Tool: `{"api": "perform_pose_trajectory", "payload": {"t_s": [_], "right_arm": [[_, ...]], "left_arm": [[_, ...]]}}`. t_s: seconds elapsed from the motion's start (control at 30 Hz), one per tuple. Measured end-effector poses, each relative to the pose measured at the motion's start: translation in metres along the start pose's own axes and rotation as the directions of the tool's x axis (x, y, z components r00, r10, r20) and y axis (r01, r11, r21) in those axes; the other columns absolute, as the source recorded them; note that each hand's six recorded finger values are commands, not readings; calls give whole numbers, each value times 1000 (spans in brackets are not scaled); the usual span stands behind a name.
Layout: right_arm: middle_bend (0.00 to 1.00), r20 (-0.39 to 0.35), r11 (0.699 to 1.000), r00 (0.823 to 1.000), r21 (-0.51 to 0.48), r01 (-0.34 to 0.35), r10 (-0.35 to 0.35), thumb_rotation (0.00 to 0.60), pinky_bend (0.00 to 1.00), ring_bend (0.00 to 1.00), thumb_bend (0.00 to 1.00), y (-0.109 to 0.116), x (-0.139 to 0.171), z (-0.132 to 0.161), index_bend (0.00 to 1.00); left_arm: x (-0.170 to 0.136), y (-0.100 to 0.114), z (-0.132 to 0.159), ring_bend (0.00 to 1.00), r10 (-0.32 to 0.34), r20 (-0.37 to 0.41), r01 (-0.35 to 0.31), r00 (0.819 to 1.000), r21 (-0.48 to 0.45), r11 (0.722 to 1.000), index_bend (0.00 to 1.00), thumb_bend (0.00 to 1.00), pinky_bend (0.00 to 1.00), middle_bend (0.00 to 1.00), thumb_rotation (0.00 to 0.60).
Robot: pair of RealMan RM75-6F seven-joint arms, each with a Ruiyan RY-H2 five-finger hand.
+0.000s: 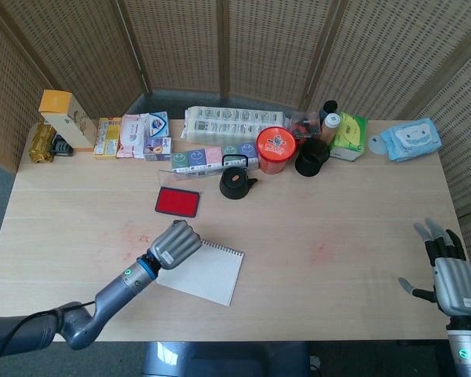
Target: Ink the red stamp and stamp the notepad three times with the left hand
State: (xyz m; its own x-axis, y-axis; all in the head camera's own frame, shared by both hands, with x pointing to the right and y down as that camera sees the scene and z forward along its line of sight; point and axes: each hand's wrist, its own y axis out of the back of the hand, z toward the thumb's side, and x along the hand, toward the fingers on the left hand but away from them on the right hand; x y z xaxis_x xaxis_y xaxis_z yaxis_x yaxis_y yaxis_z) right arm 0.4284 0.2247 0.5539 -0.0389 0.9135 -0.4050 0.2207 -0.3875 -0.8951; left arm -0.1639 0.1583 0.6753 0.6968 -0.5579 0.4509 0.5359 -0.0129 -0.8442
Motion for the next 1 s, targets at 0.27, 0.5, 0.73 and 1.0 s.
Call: {"api": "perform_pose_trajectory", "payload": {"t_s": [0.27,0.5,0.73,1.0], "right_arm": [[0,7,1000,1000,-8,-2,2,600,0,0,76,1,0,-2,0],[0,11,1000,1000,-12,-4,4,600,0,0,76,1,-1,-3,0],[0,12,1000,1000,-11,-8,8,600,0,0,76,1,-1,-2,0],[0,13,1000,1000,-12,-4,4,600,0,0,76,2,0,-3,0]], "left_arm": [[10,-4,23,1000,-22,42,21,999,19,1000,725,377,1000,1000,600],[13,-12,33,1000,-45,52,44,998,29,999,729,378,1000,1000,600],[14,-17,41,1000,-60,68,58,996,36,998,728,379,1000,1000,600],[13,-29,49,1000,-89,80,87,993,31,996,728,380,1000,1000,600]]}}
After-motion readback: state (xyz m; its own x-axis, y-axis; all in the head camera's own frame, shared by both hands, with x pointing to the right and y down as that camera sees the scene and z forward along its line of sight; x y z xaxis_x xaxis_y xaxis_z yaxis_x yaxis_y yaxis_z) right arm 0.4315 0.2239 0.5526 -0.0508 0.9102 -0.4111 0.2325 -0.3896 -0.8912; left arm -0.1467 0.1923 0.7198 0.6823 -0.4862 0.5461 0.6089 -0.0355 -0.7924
